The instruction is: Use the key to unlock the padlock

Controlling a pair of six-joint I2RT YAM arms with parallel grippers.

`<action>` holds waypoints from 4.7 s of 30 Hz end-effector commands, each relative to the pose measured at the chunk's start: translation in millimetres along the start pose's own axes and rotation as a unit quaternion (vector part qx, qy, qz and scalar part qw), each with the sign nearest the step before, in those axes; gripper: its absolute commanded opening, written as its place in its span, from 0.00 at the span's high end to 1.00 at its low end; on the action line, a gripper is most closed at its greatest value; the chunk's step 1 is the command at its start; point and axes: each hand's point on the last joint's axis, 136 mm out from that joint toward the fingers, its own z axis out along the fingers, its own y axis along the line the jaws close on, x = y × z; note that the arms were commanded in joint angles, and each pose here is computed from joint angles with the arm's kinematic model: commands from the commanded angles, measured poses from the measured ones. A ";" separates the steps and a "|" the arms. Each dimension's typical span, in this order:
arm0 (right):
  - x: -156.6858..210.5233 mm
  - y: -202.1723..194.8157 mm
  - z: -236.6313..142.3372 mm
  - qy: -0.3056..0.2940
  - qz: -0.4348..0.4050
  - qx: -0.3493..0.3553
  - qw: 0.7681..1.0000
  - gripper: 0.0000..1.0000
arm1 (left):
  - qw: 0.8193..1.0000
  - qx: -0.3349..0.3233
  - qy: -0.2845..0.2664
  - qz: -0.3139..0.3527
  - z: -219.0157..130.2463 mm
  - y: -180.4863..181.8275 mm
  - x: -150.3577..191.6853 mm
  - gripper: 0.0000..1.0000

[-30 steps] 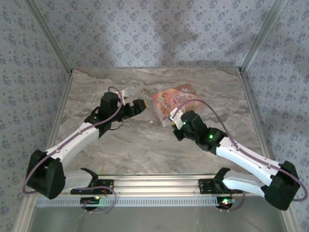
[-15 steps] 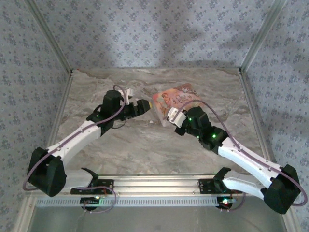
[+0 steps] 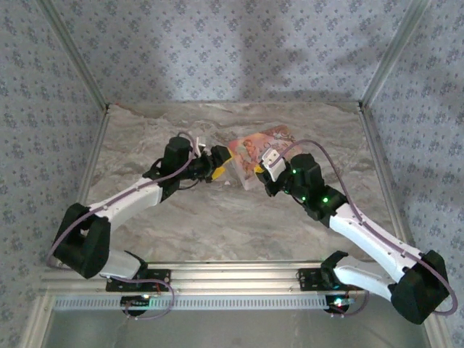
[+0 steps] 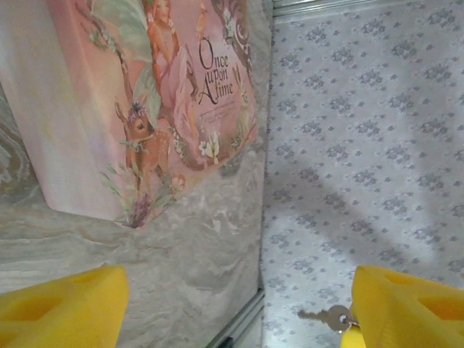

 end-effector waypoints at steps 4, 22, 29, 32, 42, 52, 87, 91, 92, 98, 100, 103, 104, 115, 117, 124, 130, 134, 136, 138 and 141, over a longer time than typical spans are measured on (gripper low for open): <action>-2.2 6.8 13.7 -0.033 0.033 -0.017 0.999 1.00 | 0.991 0.077 -0.005 -0.113 8.8 -22.1 -0.8 0.21; -2.7 29.3 53.0 -0.045 0.047 -0.046 0.997 1.00 | 0.965 0.117 0.040 -0.231 49.5 -15.2 27.2 0.29; 5.4 33.1 57.5 -0.032 0.047 -0.046 0.997 1.00 | 0.963 0.120 0.034 -0.238 48.0 -12.7 25.7 0.33; 6.2 32.4 56.6 -0.029 0.046 -0.043 0.998 1.00 | 0.963 0.122 0.035 -0.236 47.9 -13.8 26.1 0.36; 10.1 28.7 45.2 -0.024 0.045 -0.029 0.998 1.00 | 0.964 0.116 0.029 -0.238 47.6 -8.0 25.3 0.47; 14.1 26.3 41.5 -0.023 0.050 -0.021 0.998 1.00 | 0.964 0.112 0.028 -0.239 48.0 -5.8 26.0 0.53; 12.7 21.5 46.1 -0.031 0.070 -0.014 0.997 1.00 | 0.961 0.118 0.031 -0.248 48.9 -6.9 25.7 0.53; 15.6 21.5 44.0 -0.028 0.071 -0.013 0.997 1.00 | 0.961 0.118 0.030 -0.248 49.2 -6.2 25.0 0.58; 16.6 21.4 43.7 -0.027 0.071 -0.012 0.997 1.00 | 0.961 0.117 0.030 -0.248 49.4 -5.7 25.6 0.59; 18.3 21.3 42.3 -0.027 0.073 -0.010 0.997 1.00 | 0.961 0.117 0.030 -0.248 49.4 -5.5 25.6 0.67; 18.4 21.0 42.1 -0.027 0.074 -0.010 0.997 1.00 | 0.961 0.116 0.030 -0.249 49.5 -4.9 25.5 0.70; 17.4 20.7 41.4 -0.029 0.074 -0.009 0.997 1.00 | 0.961 0.115 0.030 -0.248 49.7 -4.4 25.4 0.74; 17.3 19.7 41.2 -0.029 0.075 -0.007 0.997 1.00 | 0.961 0.115 0.029 -0.249 49.5 -4.2 25.2 0.76; 15.2 17.0 35.5 -0.038 0.083 -0.002 0.996 1.00 | 0.963 0.110 0.028 -0.246 49.7 -0.6 26.1 0.99; 16.3 15.8 34.0 -0.041 0.090 -0.003 0.995 1.00 | 0.964 0.111 0.027 -0.240 49.7 -0.9 25.9 1.00; 12.7 2.9 21.6 -0.064 0.152 -0.002 0.986 0.83 | 0.980 0.126 -0.025 -0.154 41.4 -15.6 10.7 1.00; -1.4 -7.7 5.2 -0.109 0.223 -0.022 0.968 0.67 | 0.988 0.119 -0.094 0.002 26.3 -45.6 -6.9 1.00; -11.8 -8.4 0.6 -0.131 0.258 -0.044 0.956 0.57 | 0.980 0.153 -0.112 0.068 14.5 -75.2 -6.8 1.00; -21.7 -7.8 -3.6 -0.158 0.286 -0.066 0.943 0.49 | 0.973 0.160 -0.124 0.108 8.8 -85.4 -3.5 1.00; -34.8 -7.1 -9.6 -0.190 0.307 -0.088 0.928 0.41 | 0.967 0.164 -0.138 0.139 2.6 -93.7 -0.4 1.00; -50.3 -6.1 -15.2 -0.218 0.326 -0.112 0.913 0.33 | 0.956 0.183 -0.153 0.169 -5.6 -106.0 4.4 1.00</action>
